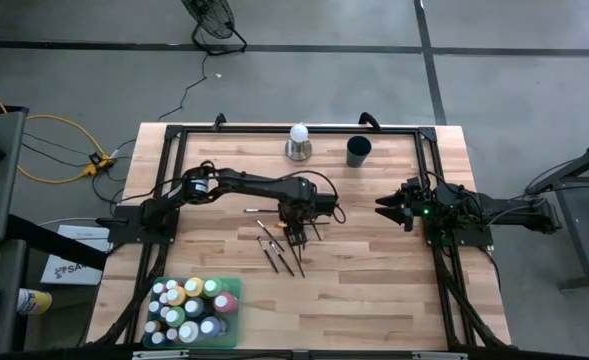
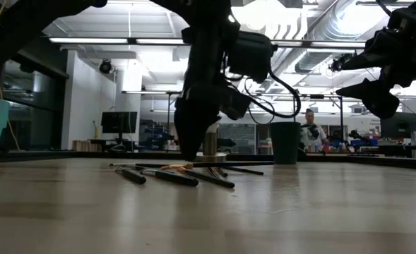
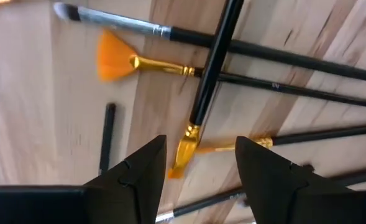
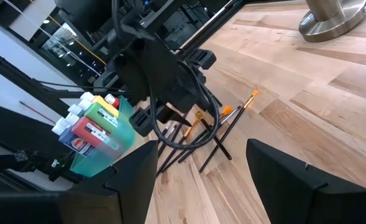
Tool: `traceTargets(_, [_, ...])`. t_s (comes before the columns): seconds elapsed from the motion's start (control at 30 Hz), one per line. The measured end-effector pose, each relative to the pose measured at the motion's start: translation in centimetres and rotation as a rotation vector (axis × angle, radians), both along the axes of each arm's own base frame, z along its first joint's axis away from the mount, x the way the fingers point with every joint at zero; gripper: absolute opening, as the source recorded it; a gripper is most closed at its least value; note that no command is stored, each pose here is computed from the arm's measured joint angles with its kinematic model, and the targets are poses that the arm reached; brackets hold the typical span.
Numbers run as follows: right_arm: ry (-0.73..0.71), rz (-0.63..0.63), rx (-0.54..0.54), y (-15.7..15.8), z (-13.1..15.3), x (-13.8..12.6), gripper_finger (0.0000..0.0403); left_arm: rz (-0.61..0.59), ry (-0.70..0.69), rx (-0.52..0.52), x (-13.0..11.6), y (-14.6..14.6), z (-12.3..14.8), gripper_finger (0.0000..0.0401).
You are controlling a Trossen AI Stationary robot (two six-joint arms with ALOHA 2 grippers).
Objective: Pick & Place Paint Supplies
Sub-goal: Put the gold paint brush into the black cup
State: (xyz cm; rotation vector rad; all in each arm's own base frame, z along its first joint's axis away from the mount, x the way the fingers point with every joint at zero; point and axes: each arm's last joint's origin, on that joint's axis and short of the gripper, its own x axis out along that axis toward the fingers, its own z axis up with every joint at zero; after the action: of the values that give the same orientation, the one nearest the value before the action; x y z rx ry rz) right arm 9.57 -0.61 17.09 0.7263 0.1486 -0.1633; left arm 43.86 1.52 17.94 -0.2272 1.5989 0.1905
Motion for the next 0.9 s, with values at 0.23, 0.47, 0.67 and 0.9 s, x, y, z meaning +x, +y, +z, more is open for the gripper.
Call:
traceTargets(0.23, [0.000, 0.000, 0.000, 0.0, 0.0, 0.0, 0.0239, -0.032, -0.025, 0.032, 0.2, -0.3, -0.7, 0.0187])
traceTargets(0.47, [0.000, 0.000, 0.000, 0.0, 0.0, 0.0, 0.0239, -0.035, -0.030, 0.056, 0.1, -0.3, -1.4, 0.0187])
traceTargets(0.67, [-0.001, 0.000, 0.000, 0.0, 0.0, 0.0, 0.0239, -0.034, -0.030, 0.055, 0.1, -0.3, -1.4, 0.0186])
traceTargets(0.9, [0.000, 0.000, 0.000, 0.0, 0.0, 0.0, 0.0239, -0.034, -0.033, 0.050, 0.1, -0.4, -1.4, 0.0130])
